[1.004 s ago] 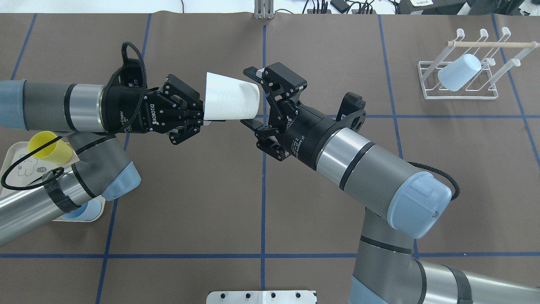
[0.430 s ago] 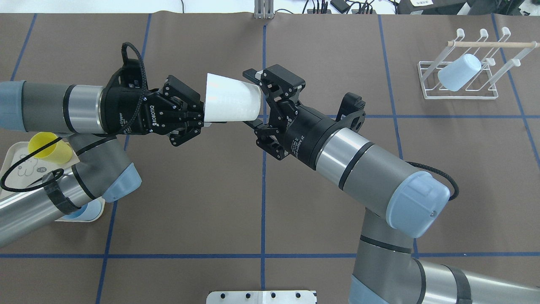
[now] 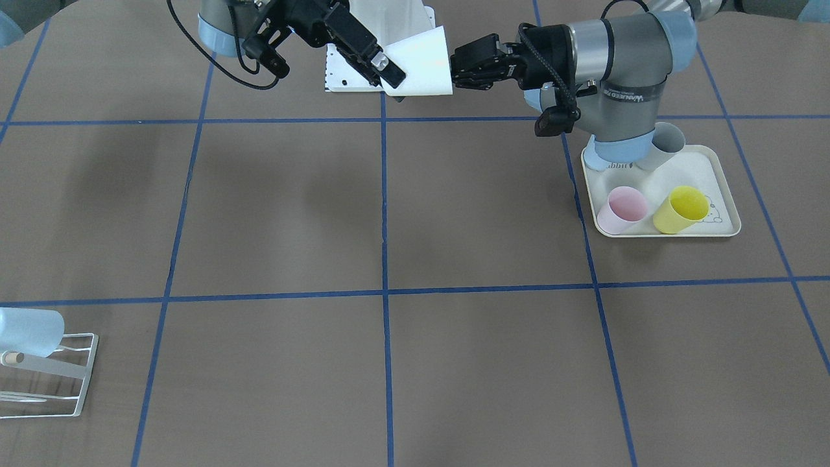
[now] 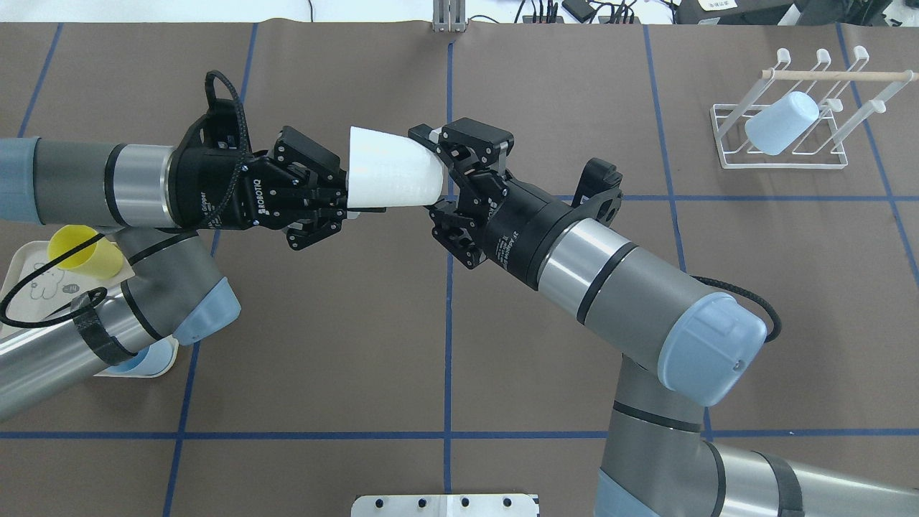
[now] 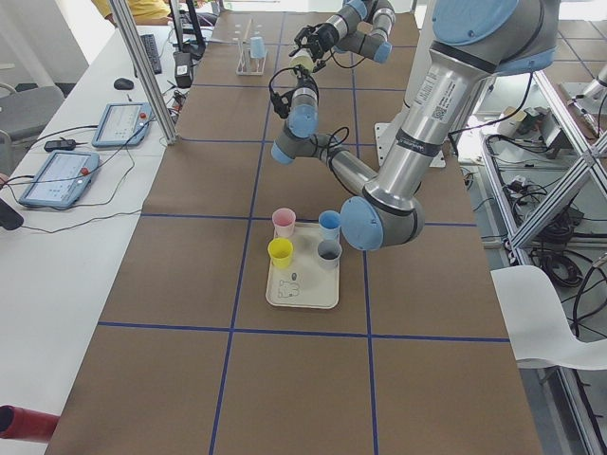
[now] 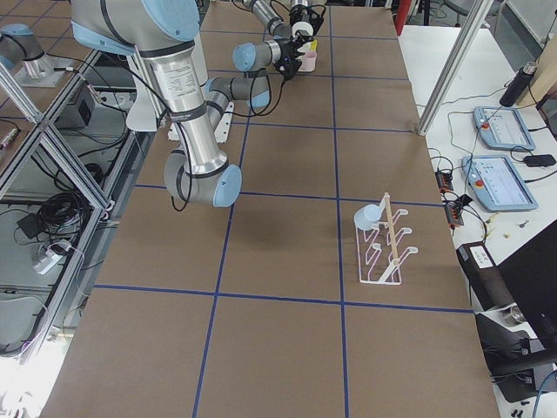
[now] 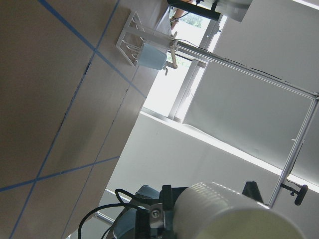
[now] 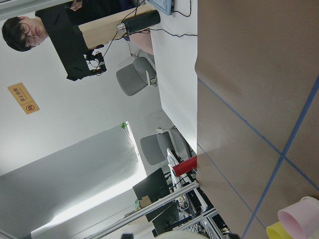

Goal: Transfer IKEA cup to right arm and place on rack

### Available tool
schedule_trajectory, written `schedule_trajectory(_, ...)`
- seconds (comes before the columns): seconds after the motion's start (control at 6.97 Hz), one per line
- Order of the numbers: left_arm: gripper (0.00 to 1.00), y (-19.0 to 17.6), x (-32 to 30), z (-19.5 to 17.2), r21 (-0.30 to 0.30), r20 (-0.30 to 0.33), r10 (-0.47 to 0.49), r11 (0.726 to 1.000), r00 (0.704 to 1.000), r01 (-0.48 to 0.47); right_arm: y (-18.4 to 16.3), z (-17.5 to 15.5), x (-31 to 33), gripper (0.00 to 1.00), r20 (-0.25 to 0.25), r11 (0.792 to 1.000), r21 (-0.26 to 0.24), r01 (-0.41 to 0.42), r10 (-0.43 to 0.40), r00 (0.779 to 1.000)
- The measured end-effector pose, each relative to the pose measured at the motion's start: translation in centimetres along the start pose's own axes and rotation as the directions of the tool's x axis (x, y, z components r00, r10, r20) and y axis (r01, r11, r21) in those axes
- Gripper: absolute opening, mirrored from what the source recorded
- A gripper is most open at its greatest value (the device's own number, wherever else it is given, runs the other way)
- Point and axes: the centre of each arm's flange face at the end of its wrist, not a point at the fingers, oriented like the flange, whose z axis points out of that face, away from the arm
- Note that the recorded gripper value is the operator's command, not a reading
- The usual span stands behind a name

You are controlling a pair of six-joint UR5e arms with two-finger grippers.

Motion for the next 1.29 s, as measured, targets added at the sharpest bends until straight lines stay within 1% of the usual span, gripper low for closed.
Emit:
schedule_trajectory(0.14,0.8,0.1,0.1,0.0,-0.002,-0.002,0.002,1.0,1.0,-0.002,0.0,0.0,0.0,0.0,-0.002,1.0,-0.001,0.001,-0.001,1.0)
schedule_trajectory(0.29,0.84,0.3,0.2,0.0,-0.003,-0.003,0.003,1.0,1.0,-0.003,-0.2,-0.2,-0.1,0.0,-0.002,1.0,-0.001,0.005,-0.005,1.0)
schedule_trajectory(0.43,0.92,0.3,0.2,-0.2,0.002,-0.002,0.002,1.0,1.0,-0.002,-1.1,-0.7,-0.1,0.0,-0.005,1.0,0.008,0.023,-0.023,1.0)
schedule_trajectory(0.57,0.97,0.1,0.0,-0.4,0.011,0.003,-0.002,1.0,1.0,0.001,-3.4,-2.2,0.0,0.0,-0.017,0.997,0.038,0.069,-0.068,0.998)
schedule_trajectory(0.72,0.98,-0.1,-0.3,-0.5,0.02,0.008,-0.006,1.0,1.0,0.006,-7.2,-4.1,-0.1,0.0,-0.04,0.986,0.087,0.143,-0.139,0.989)
schedule_trajectory(0.86,0.99,-0.4,-0.4,-0.6,0.027,0.011,-0.008,1.0,1.0,0.008,-11.9,-5.9,-0.7,0.0,-0.083,0.959,0.148,0.242,-0.232,0.969)
schedule_trajectory(1.0,0.99,-1.0,-0.8,-0.5,0.043,0.016,0.007,0.999,1.0,-0.007,-16.8,-7.7,-1.8,0.0,-0.148,0.909,0.2,0.366,-0.341,0.928)
schedule_trajectory(1.15,0.99,-2.0,-1.4,-0.4,0.066,0.024,0.044,0.997,0.999,-0.045,-21.3,-9.6,-3.1,0.0,-0.237,0.834,0.227,0.503,-0.454,0.859)
schedule_trajectory(1.29,0.99,-2.7,-1.7,-0.4,0.083,0.033,0.07,0.994,0.997,-0.073,-25.5,-12.0,-4.2,0.0,-0.348,0.73,0.231,0.644,-0.556,0.755)
